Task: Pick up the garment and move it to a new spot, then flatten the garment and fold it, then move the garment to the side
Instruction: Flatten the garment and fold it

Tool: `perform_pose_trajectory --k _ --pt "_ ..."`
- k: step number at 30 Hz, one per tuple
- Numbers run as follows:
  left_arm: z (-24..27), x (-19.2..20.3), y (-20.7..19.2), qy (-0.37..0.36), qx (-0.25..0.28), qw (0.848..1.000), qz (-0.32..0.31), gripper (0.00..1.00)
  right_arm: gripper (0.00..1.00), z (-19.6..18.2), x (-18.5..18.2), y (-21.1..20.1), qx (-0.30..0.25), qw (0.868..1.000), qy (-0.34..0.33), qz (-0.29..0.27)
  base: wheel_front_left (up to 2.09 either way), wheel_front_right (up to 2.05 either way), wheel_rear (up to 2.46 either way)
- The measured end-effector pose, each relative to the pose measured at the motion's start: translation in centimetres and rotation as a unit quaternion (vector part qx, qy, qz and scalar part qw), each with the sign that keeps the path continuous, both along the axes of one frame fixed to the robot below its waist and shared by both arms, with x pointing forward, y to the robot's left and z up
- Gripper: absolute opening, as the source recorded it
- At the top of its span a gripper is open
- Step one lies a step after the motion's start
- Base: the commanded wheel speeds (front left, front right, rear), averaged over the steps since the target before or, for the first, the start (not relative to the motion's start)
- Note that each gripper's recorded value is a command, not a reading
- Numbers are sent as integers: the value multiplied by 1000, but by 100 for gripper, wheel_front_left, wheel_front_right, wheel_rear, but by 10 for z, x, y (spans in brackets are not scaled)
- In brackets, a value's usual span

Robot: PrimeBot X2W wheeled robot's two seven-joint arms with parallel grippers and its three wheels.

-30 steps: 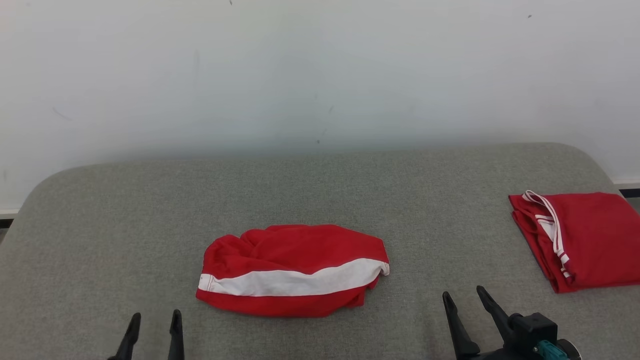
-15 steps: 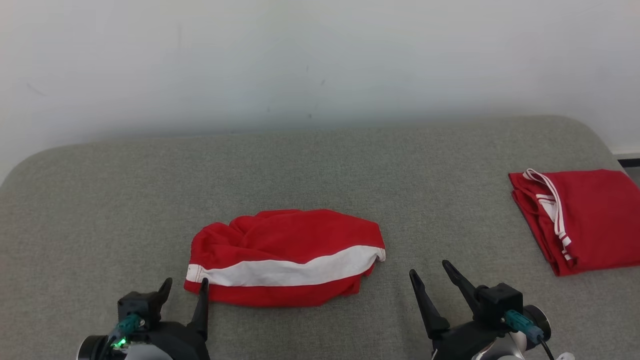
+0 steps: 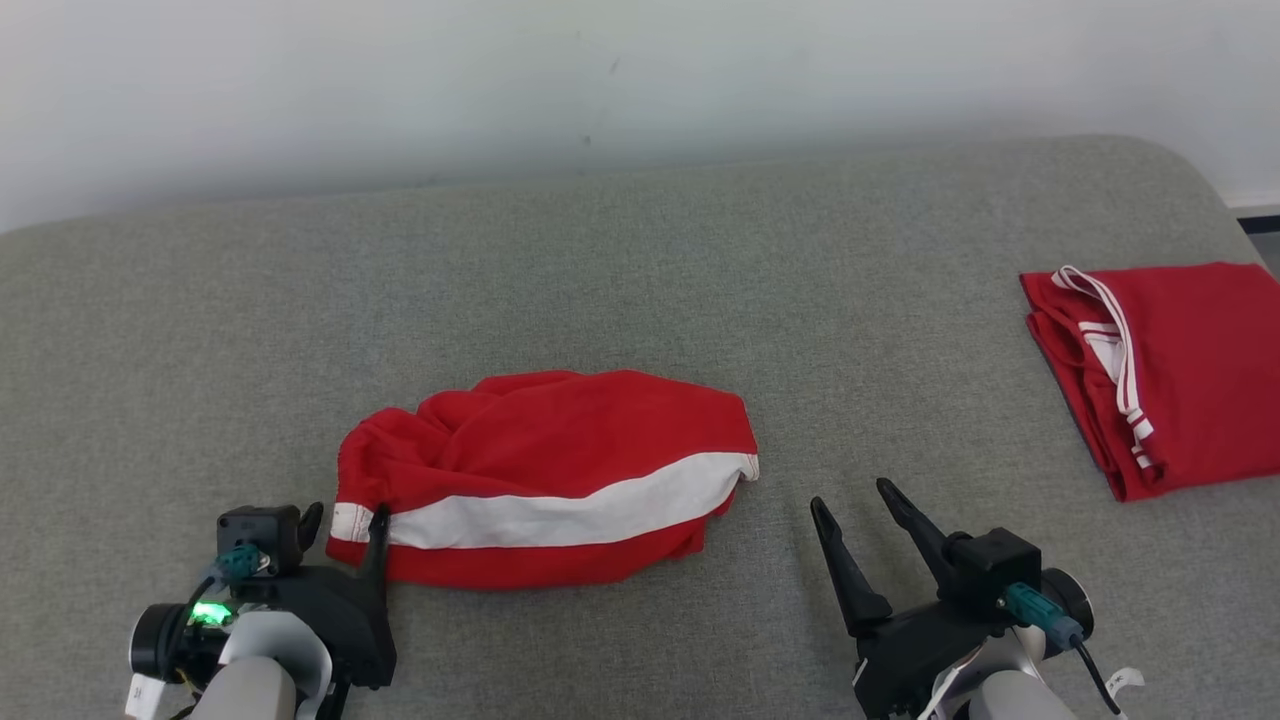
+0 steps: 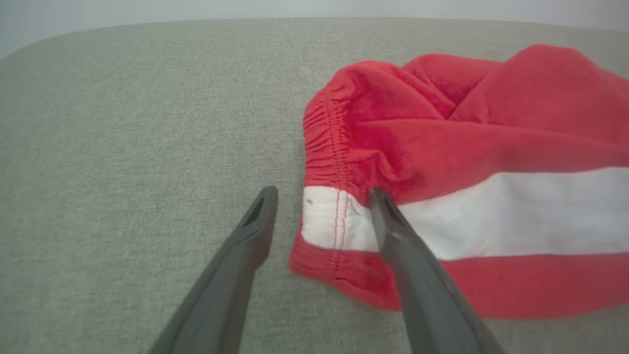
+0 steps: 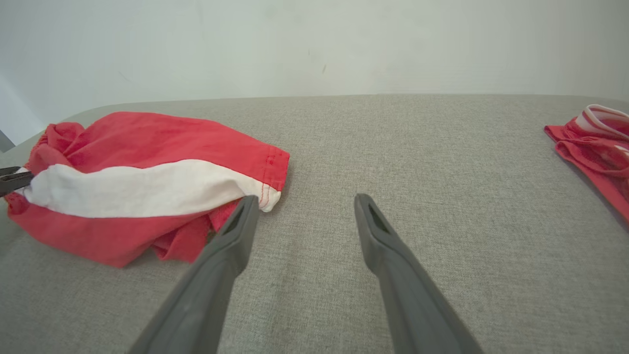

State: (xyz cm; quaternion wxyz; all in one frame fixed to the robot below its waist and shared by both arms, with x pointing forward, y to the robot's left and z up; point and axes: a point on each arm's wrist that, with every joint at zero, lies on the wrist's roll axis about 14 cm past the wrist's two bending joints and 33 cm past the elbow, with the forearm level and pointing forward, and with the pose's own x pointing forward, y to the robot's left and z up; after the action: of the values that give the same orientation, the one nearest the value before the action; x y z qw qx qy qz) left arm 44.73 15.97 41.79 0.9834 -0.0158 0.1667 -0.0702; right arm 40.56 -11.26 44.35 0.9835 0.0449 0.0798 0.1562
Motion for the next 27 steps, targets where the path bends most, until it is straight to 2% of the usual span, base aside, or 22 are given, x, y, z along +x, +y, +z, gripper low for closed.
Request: perform_pose_trajectory --k 2,3,6,8,9,10,11,21,27 --pt "-2 1 -1 1 -3 1000 0 80 100 0 2 -1 1 1000 -1 -2 0 0 0" --pt "-2 0 0 2 -2 1000 -1 71 100 0 3 -1 1 1000 -1 -2 0 0 0" --pt "-3 -2 2 2 3 1000 -2 49 100 0 3 0 1 1000 -1 -2 0 0 0" --pt "-5 -4 2 5 5 1000 -6 44 100 1 3 1 2 1000 -2 -1 0 0 0" --pt "-6 -6 1 9 5 1000 -8 36 100 1 3 2 3 1000 -3 0 0 0 0" --pt "-7 -7 0 11 5 1000 -9 13 100 2 3 3 3 1000 -4 1 0 0 0" --pt "-8 -8 0 12 4 1000 -9 0 100 2 3 4 4 1000 -4 3 0 0 0" --pt "-5 -9 13 2 -10 1000 18 0 100 9 10 14 8 1000 -9 15 0 0 0" --pt "-1 -10 25 -16 -15 999 43 0 100 -7 19 28 13 998 51 33 0 0 0"
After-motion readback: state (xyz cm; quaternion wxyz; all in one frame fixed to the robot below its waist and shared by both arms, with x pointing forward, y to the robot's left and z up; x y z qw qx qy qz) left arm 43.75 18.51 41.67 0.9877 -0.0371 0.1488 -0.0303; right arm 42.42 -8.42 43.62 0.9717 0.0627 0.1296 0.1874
